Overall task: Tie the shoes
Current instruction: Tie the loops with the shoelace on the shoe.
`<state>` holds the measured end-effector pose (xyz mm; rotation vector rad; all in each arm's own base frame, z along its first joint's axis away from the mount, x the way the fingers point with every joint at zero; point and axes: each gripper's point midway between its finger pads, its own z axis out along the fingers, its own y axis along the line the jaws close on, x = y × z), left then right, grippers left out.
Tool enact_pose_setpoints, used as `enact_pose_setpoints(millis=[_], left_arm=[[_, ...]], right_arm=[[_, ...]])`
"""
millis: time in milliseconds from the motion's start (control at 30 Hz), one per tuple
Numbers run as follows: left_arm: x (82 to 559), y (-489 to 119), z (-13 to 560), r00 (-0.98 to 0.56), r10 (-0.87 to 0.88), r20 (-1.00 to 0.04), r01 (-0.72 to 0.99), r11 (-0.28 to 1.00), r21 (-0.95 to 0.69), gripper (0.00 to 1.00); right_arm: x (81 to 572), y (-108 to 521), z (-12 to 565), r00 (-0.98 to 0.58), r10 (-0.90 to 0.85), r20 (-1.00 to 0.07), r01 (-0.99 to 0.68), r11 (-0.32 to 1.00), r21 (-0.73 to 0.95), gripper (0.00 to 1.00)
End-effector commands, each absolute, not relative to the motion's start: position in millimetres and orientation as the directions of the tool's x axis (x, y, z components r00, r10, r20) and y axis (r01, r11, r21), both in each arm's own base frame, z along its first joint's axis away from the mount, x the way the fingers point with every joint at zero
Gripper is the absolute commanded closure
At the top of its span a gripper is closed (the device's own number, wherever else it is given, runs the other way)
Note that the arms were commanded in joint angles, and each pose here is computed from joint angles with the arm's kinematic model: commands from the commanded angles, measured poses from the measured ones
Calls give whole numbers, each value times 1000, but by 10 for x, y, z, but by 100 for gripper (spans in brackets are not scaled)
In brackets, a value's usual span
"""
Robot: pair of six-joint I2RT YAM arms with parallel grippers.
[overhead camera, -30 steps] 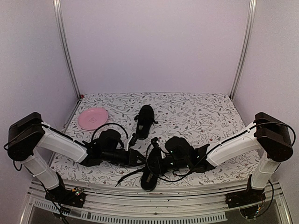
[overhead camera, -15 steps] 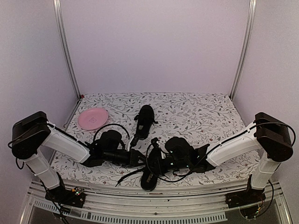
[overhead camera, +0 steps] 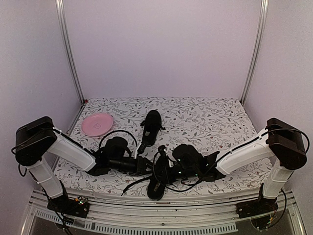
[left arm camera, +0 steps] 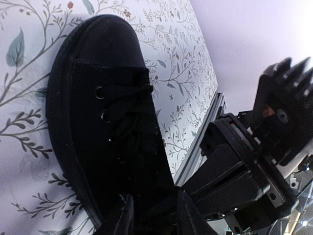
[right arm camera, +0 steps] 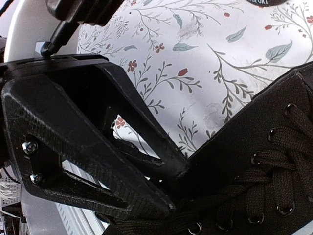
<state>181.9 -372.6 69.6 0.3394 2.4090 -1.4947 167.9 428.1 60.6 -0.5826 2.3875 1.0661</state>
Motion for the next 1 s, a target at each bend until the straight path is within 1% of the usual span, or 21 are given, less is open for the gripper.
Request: enact_pose_setpoints(millis=[0, 167, 400, 500, 833, 900, 967], left_arm=[[1594, -3796, 696, -933, 123, -337, 359, 370, -857, 73], [1540, -3765, 638, -941, 126, -314, 339, 370, -865, 89], [1492, -3673, 507, -955, 115, -274, 297, 409, -863, 100], [1483, -3651, 480, -958, 110, -265, 286, 416, -863, 100], [1607, -3622, 556, -956, 56, -289, 284, 433, -855, 100], [1644, -3613, 590, -955, 40, -295, 282, 434, -856, 100], [1667, -3605, 623, -953, 29, -302, 284, 434, -855, 100]], right_arm=[[1756, 4208, 568, -802, -172, -571, -531, 643, 552, 98], [1756, 4193, 580, -802, -169, -573, -530, 644, 552, 98], [1766, 4184, 602, -801, -162, -577, -528, 646, 552, 98], [1769, 4180, 606, -801, -158, -578, -526, 647, 552, 98], [1781, 4120, 719, -788, -137, -600, -529, 648, 548, 97], [1787, 4078, 799, -776, -128, -618, -539, 645, 543, 93], [1787, 4032, 894, -763, -117, -636, -548, 638, 540, 85]])
